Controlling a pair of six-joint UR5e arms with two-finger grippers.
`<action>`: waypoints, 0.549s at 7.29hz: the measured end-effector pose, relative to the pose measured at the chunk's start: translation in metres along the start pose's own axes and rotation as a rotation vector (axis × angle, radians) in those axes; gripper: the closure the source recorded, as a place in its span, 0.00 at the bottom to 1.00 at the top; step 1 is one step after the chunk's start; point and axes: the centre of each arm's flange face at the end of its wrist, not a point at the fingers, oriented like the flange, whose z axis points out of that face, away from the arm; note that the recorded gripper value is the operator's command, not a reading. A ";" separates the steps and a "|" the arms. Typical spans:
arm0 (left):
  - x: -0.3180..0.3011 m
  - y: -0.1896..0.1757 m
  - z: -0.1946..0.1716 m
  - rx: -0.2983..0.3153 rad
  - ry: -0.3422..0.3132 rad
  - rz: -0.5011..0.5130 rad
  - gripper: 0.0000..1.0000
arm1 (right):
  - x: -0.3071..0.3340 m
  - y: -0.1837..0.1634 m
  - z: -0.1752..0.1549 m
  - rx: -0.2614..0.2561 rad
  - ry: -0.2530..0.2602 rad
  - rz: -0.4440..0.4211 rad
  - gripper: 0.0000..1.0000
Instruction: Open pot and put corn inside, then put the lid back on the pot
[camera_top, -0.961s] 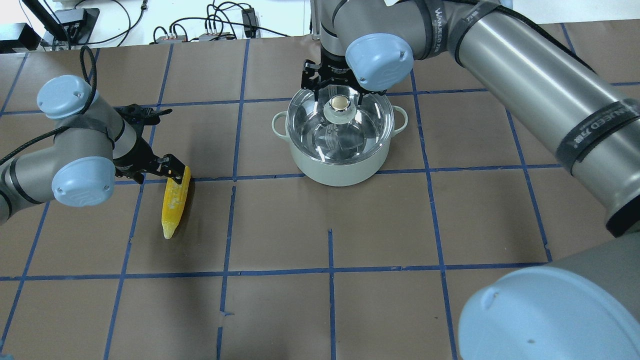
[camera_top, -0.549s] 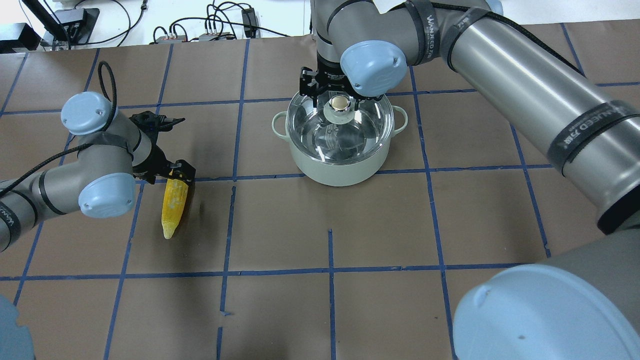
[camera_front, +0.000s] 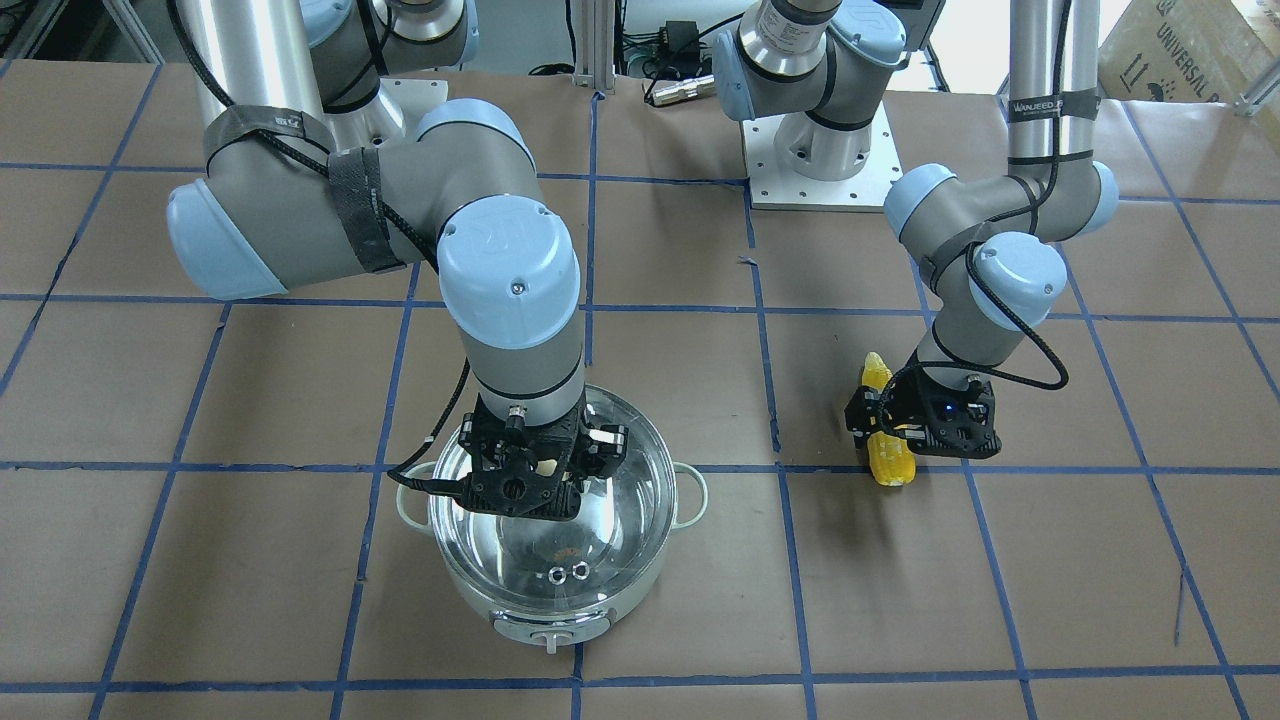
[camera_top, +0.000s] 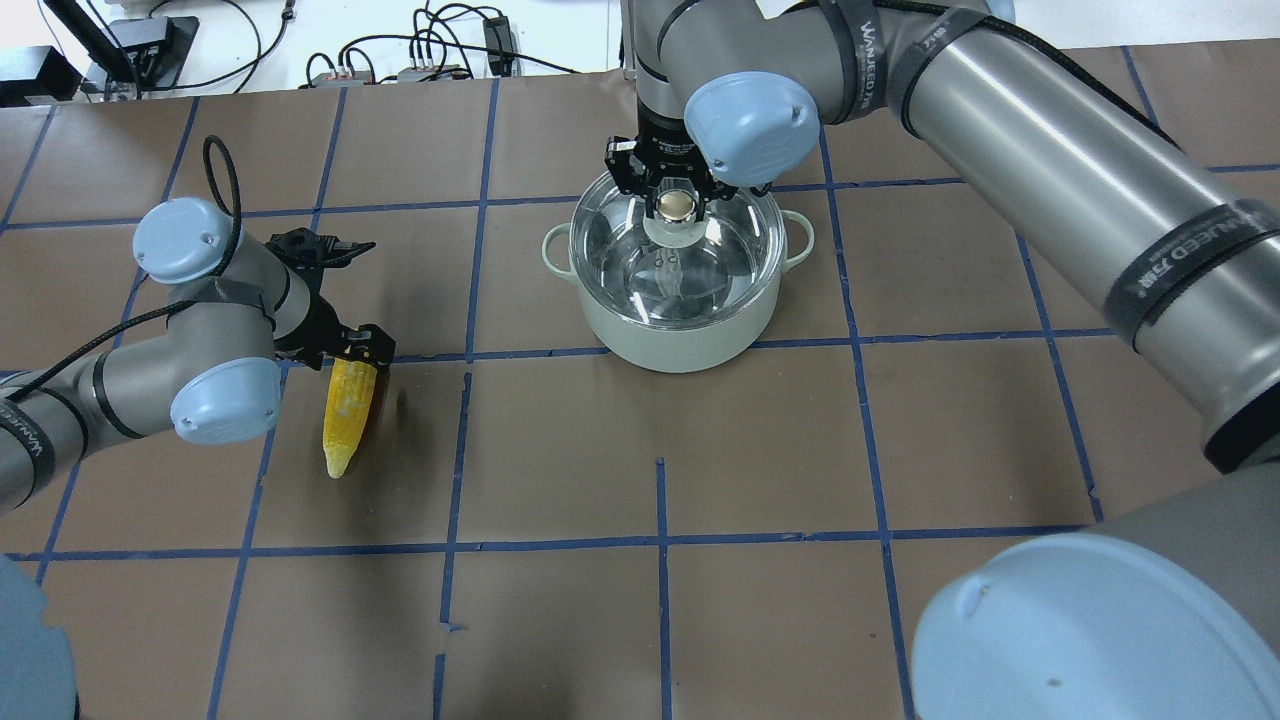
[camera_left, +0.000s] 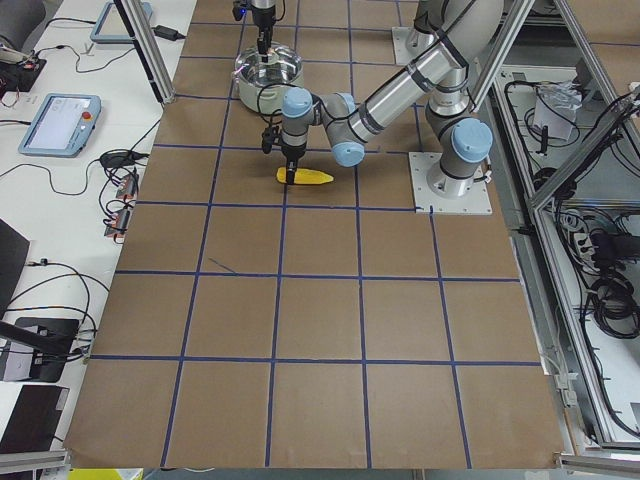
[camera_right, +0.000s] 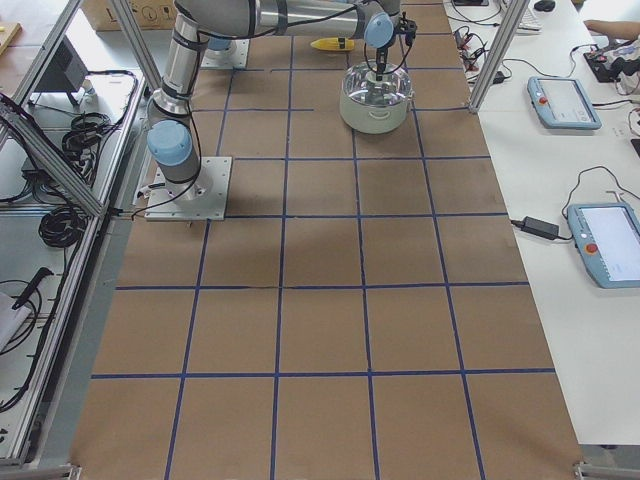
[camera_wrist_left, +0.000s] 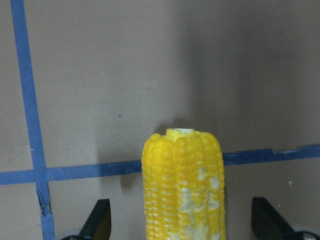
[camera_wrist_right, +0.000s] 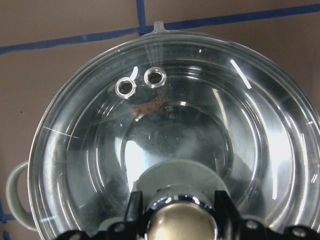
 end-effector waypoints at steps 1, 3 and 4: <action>0.001 0.000 -0.001 0.003 0.004 -0.006 0.98 | 0.000 0.000 -0.003 -0.001 0.001 -0.001 0.61; 0.001 -0.002 -0.009 0.016 -0.009 -0.027 0.99 | 0.001 0.000 -0.013 -0.002 -0.001 -0.002 0.62; 0.000 -0.006 -0.019 0.017 -0.022 -0.038 0.99 | 0.002 -0.002 -0.029 0.008 -0.008 -0.001 0.64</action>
